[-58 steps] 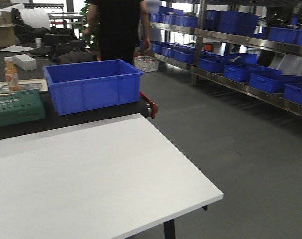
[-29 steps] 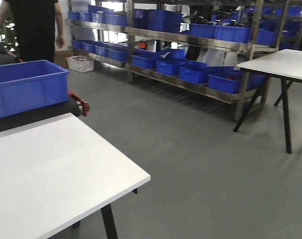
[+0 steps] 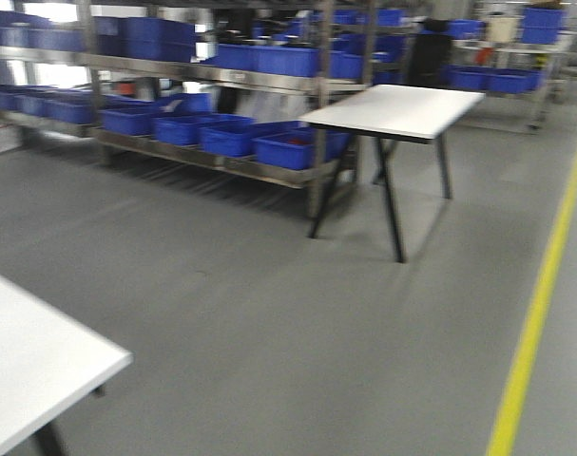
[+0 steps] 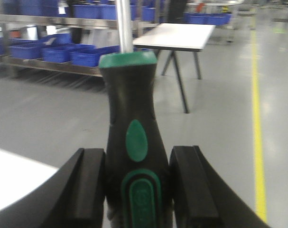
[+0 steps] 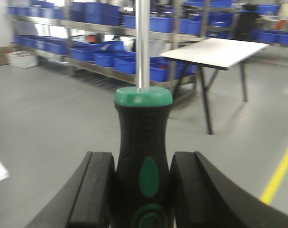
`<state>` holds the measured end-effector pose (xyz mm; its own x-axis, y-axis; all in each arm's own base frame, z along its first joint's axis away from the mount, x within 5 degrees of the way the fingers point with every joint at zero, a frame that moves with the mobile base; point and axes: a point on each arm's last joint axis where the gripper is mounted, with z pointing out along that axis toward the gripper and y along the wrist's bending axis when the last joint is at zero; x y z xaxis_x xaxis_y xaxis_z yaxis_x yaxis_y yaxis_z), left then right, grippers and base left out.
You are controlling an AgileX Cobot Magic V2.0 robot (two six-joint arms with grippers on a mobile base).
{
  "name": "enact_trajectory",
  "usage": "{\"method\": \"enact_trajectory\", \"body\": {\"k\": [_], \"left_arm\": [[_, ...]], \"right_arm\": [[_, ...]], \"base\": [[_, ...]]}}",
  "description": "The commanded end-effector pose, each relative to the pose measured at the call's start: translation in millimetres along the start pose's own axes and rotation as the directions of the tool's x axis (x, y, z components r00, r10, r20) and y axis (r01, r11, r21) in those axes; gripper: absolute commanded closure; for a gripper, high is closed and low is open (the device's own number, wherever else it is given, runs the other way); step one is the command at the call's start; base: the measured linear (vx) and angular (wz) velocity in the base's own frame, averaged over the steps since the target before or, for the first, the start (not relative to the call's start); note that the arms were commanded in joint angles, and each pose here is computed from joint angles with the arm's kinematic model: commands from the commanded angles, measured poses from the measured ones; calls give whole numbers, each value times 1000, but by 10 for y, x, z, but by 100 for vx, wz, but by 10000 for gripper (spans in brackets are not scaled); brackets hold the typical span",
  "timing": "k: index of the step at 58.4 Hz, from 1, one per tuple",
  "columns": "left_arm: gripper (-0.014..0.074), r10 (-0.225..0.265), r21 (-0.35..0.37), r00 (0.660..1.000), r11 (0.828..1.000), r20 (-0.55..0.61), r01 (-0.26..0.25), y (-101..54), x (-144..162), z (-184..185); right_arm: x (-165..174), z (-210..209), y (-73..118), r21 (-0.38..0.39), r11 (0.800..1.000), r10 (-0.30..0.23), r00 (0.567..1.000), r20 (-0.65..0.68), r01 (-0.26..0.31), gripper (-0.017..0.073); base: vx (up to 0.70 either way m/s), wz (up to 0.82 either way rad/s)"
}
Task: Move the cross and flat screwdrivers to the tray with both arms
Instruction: 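Drive the base past the shelves of blue bins holding both screwdrivers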
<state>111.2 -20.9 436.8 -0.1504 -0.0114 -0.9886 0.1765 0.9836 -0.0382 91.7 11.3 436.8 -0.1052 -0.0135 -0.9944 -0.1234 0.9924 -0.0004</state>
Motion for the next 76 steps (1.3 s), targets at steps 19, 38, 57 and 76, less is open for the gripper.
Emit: {"method": "enact_trajectory", "body": {"k": [19,38,57,76], "left_arm": [[591,-7,15,992,1000,122,6,-15,-169,-50],[591,-7,15,992,1000,122,6,-15,-169,-50],[591,-7,15,992,1000,122,6,-15,-169,-50],[591,-7,15,992,1000,122,6,-15,-169,-50]], "right_arm": [[-157,-36,-9,11,1000,-3,994,113,2,567],[-158,-36,-9,12,1000,-3,994,114,2,567],[-157,-36,-9,11,1000,-3,994,113,2,567],[-157,-36,-9,11,1000,-3,994,113,2,567]], "base": [[18,-76],[25,-46],[34,-8],[43,17]]}}
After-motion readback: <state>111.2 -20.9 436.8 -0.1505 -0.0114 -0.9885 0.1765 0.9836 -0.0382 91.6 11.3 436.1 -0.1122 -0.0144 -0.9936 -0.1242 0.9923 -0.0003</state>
